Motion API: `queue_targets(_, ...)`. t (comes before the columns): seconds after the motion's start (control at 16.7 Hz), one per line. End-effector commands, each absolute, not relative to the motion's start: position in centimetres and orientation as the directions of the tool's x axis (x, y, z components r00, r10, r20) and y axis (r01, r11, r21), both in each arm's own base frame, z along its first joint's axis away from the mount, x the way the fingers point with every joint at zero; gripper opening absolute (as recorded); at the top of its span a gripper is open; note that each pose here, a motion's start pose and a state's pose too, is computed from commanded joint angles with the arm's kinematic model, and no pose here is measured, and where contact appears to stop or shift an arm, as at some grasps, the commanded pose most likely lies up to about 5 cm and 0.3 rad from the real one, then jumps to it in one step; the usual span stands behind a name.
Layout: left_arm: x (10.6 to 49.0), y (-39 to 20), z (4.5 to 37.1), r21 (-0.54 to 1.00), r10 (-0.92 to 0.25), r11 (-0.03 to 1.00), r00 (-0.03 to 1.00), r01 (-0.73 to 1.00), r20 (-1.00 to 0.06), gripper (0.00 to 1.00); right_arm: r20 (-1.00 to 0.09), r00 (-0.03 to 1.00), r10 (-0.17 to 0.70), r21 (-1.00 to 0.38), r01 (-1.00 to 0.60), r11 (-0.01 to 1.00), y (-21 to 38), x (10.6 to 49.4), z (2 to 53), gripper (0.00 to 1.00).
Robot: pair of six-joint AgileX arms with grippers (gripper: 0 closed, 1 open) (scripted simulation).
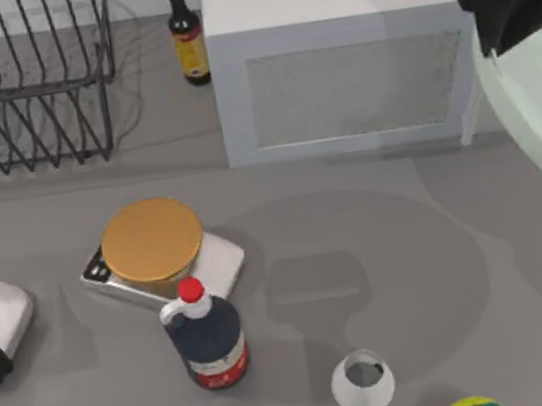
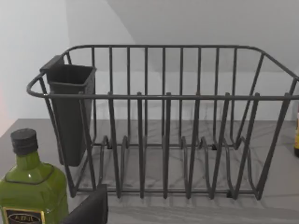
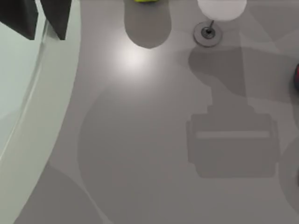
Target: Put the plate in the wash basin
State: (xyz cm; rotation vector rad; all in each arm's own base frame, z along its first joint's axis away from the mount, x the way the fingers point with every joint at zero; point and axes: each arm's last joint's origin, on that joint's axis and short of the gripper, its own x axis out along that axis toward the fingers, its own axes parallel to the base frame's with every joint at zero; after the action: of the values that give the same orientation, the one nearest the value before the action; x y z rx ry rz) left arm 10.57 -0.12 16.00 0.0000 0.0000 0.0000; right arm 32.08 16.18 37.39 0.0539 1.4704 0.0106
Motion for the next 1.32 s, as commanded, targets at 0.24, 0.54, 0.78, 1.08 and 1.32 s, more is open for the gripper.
queue_targets(0.24, 10.6, -0.1, 16.0, 0.0, 0.0, 1.0, 1.0, 0.0, 0.0, 1.0, -0.972, 0.215, 0.092, 0.123, 0.133, 0.983, 12.6, 33.2, 40.0, 0.0)
queue_targets(0.54, 10.6, -0.1, 16.0, 0.0, 0.0, 1.0, 1.0, 0.0, 0.0, 1.0, -0.931, 0.357, 0.075, 0.175, 0.258, 0.95, 4.4, 39.0, 40.1, 0.0)
queue_targets(0.78, 10.6, -0.1, 16.0, 0.0, 0.0, 1.0, 1.0, 0.0, 0.0, 1.0, -0.969, 0.246, 0.024, 0.076, 0.206, 0.976, -1.3, 45.5, 32.4, 0.0)
queue_targets(1.08, 10.6, -0.1, 16.0, 0.0, 0.0, 1.0, 1.0, 0.0, 0.0, 1.0, -1.0, 0.027, 0.003, 0.004, 0.033, 0.999, -3.4, 49.2, 22.7, 0.0)
queue_targets(1.32, 10.6, -0.1, 16.0, 0.0, 0.0, 1.0, 1.0, 0.0, 0.0, 1.0, -1.0, 0.003, 0.0, 0.0, 0.01, 1.0, -3.3, 49.4, 21.7, 0.0)
